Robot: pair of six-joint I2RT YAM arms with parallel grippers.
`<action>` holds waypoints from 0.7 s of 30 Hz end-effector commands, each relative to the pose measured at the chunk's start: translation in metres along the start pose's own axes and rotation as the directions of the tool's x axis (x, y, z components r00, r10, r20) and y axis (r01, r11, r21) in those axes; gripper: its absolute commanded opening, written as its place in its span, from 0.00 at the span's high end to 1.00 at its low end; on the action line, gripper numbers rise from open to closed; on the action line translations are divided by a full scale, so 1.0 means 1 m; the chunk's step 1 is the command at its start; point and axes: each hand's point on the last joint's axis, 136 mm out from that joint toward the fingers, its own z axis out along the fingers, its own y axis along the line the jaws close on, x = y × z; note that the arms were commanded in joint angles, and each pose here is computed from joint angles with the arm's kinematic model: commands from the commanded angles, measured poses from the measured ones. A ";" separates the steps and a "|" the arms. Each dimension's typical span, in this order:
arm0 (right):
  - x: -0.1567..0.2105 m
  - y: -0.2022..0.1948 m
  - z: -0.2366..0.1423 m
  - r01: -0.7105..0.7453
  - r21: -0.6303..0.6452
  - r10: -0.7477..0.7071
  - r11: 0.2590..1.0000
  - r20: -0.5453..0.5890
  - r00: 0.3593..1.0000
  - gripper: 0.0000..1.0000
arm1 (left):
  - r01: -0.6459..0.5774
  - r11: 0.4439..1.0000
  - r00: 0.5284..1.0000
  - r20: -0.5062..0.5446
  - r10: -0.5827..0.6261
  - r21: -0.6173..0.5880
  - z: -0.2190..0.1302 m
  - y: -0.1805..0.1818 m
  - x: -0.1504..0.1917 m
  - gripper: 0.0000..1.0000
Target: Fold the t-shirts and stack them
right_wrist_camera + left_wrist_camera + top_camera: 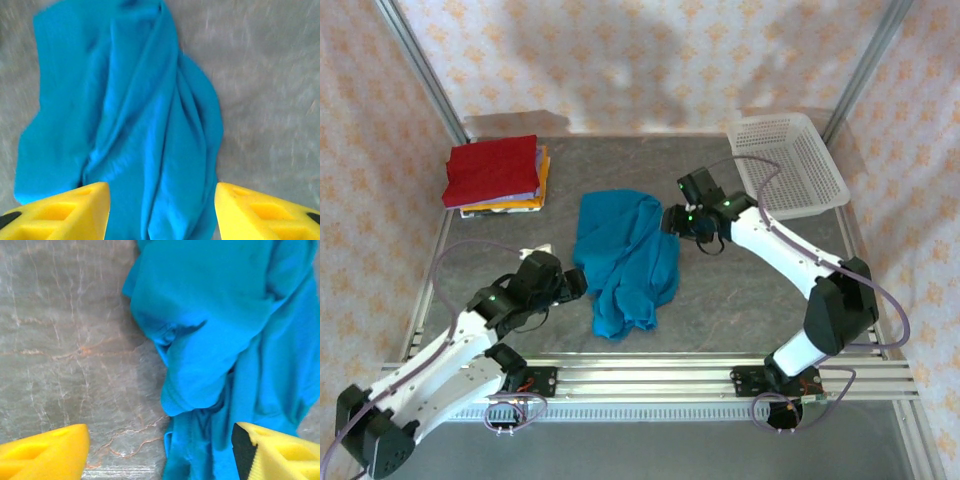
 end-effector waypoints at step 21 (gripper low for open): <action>0.186 0.043 0.055 -0.136 -0.252 -0.001 0.958 -0.476 0.879 0.57 | 0.005 0.999 0.999 -0.036 -0.007 -0.045 0.069 -0.011 -0.002 0.73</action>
